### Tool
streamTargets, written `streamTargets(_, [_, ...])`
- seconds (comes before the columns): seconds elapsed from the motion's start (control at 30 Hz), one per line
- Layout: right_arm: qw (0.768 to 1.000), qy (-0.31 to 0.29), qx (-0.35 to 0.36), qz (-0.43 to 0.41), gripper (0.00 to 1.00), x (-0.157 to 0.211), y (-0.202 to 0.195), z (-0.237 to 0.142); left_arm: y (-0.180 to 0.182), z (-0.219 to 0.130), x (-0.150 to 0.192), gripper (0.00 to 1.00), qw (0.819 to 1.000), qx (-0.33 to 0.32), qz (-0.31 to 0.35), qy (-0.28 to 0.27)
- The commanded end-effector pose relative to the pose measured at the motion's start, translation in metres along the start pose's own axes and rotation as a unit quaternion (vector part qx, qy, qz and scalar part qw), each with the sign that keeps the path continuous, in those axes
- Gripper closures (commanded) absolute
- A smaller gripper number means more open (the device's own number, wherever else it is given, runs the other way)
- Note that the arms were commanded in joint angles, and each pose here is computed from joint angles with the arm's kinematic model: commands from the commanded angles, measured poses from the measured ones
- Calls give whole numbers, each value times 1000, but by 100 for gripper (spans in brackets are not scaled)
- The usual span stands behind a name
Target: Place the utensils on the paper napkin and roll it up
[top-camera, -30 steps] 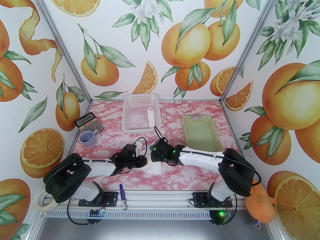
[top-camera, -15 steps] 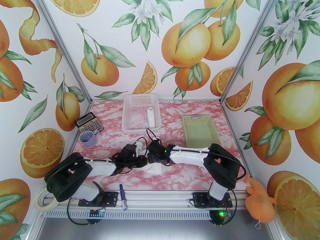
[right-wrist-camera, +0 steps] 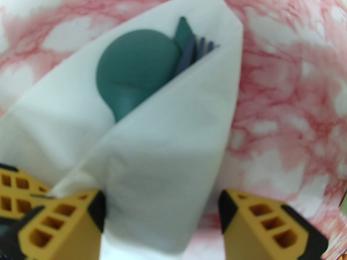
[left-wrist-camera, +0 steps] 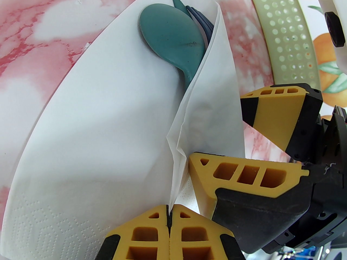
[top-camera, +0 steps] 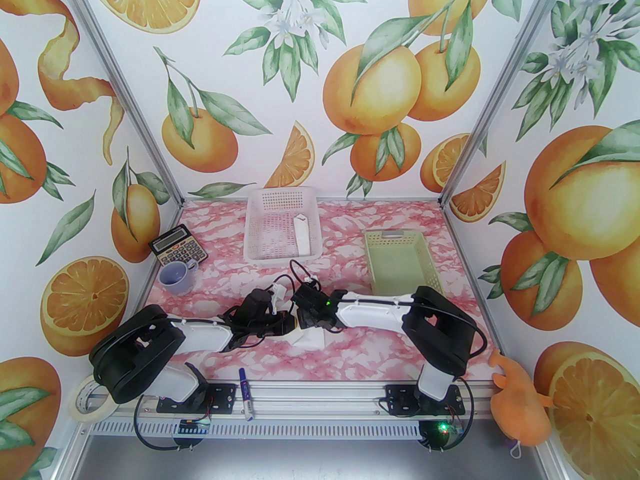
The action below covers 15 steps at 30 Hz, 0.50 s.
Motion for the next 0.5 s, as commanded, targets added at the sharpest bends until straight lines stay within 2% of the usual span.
streamTargets(0.0, [996, 43, 75, -21, 30, 24, -37, 8, 24, -1, 20, 100, 998, -46, -21, 29])
streamTargets(0.47, [994, 53, 90, -22, 37, 32, -59, 3, 27, -2, 20, 100, 998, -53, -27, 27])
Point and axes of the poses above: each hand's point on the last joint's axis, 136 mm out from that joint toward the fingers, its own z axis out along the fingers, its own y axis along the line the jaws close on, x = y × z, the point moved 3 cm from there along -z, back along the fingers, and after that the axes turned 1 degree about z, right-handed, at the moved point
